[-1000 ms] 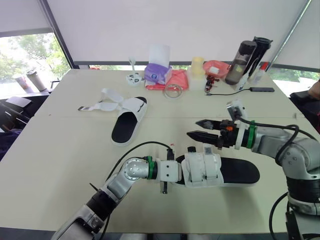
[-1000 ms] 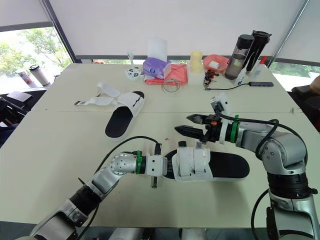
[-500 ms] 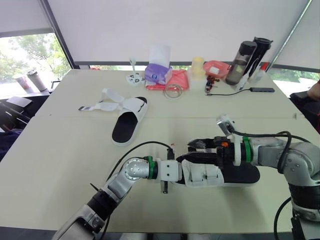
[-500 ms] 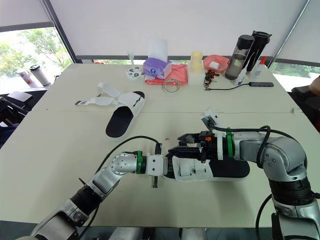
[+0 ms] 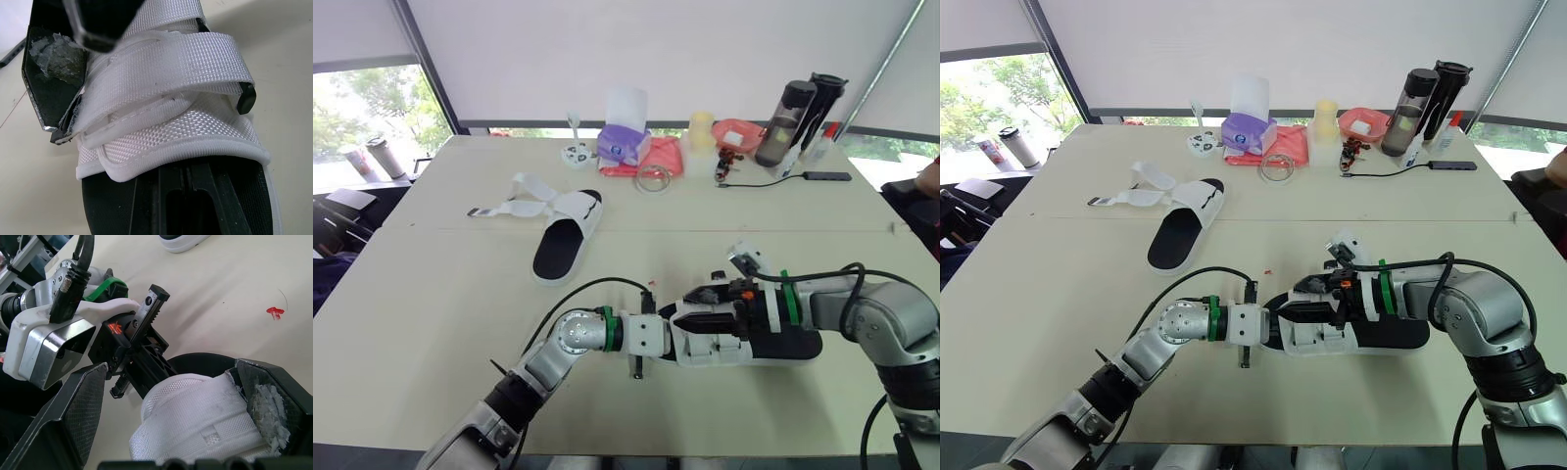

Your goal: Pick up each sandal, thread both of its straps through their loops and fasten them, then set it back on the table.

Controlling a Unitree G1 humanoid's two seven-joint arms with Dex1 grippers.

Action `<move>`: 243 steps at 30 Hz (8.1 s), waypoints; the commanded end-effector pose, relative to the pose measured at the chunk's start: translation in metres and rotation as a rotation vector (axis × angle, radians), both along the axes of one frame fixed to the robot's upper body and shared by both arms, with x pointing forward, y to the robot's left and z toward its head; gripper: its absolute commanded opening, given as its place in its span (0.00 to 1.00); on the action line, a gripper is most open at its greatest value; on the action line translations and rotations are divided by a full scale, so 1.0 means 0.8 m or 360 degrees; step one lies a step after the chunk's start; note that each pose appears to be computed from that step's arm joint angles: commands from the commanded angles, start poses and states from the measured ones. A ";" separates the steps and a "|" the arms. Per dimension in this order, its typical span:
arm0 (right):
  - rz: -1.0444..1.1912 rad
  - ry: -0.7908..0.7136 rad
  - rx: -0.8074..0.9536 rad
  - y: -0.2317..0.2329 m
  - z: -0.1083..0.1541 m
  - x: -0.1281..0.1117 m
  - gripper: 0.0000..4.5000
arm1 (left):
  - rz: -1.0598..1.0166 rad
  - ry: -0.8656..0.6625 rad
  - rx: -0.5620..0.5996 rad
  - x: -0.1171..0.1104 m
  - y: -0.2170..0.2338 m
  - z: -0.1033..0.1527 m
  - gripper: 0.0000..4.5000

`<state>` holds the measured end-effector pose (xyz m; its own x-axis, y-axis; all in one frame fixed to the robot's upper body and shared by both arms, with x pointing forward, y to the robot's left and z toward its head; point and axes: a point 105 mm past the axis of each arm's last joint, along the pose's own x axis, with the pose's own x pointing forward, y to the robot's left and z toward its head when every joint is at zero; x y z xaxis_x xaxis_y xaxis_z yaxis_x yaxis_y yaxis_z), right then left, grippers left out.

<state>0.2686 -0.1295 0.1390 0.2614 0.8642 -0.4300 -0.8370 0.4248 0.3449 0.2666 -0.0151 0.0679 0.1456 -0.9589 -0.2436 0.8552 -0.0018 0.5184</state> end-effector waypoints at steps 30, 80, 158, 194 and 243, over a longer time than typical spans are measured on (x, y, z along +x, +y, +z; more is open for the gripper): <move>-0.0531 0.0068 0.0089 -0.104 0.007 -0.063 1.00 | 0.0536 0.0980 -0.0640 -0.020 0.115 0.093 0.61; -0.1374 -0.0129 0.1170 -0.152 0.090 0.057 0.01 | 0.0533 0.0679 -0.0557 -0.009 0.087 0.102 1.00; -0.0384 -0.0319 0.0761 0.026 0.066 -0.024 0.99 | 0.1809 -0.0464 -0.0572 0.102 0.240 0.141 1.00; -0.0354 -0.0623 0.0482 0.037 0.052 0.009 0.99 | 0.1303 -0.1254 0.0610 0.216 0.227 0.104 1.00; -0.0745 -0.0677 0.0343 -0.057 0.060 0.036 1.00 | -0.0230 -0.1956 0.0204 0.084 0.156 0.154 0.01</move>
